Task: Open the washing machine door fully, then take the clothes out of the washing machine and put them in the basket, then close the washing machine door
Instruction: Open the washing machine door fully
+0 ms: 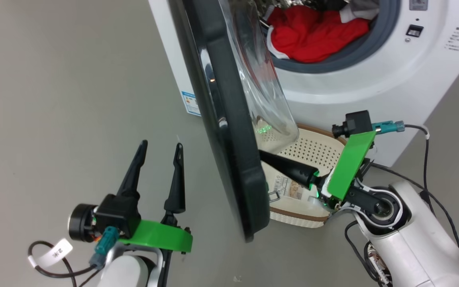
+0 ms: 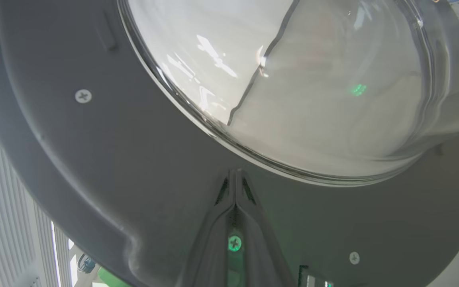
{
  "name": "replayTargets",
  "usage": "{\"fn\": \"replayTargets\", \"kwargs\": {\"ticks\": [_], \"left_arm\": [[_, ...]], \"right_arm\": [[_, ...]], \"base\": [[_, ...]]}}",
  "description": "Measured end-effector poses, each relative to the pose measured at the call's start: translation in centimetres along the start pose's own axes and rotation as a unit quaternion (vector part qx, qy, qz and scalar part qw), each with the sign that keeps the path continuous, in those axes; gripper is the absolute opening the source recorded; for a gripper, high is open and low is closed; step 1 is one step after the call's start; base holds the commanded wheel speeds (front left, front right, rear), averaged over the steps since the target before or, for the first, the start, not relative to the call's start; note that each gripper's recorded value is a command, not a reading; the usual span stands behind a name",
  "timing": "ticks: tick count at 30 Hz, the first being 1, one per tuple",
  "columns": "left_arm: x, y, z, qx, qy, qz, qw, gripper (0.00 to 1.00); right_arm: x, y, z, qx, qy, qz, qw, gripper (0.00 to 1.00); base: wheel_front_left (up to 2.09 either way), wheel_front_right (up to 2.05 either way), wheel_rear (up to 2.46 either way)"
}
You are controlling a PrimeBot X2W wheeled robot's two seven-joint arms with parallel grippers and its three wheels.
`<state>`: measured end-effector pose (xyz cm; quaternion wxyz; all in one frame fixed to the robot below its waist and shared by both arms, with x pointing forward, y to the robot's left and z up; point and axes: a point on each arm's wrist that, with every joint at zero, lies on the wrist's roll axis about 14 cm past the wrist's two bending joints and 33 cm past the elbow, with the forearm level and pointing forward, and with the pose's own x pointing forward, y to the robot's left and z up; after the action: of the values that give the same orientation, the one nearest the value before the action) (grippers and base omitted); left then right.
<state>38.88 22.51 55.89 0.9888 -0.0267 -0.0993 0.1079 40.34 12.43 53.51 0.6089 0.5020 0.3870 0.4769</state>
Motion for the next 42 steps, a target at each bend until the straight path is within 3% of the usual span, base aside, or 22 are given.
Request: {"fn": "replayTargets", "kwargs": {"ticks": [20, 42], "left_arm": [[-2.3, 3.8, 1.2, 0.005, -0.006, 0.053, 0.999, 1.00], [-3.1, 4.9, 0.8, 0.006, 0.002, 0.069, 0.998, 1.00]], "right_arm": [[3.7, 2.1, -5.5, -0.005, 0.093, 0.029, 0.995, 0.00], [4.7, 1.9, -6.6, 0.007, 0.112, 0.033, 0.993, 0.00]], "base": [[0.00, 0.00, 0.00], [0.00, 0.00, 0.00]]}}
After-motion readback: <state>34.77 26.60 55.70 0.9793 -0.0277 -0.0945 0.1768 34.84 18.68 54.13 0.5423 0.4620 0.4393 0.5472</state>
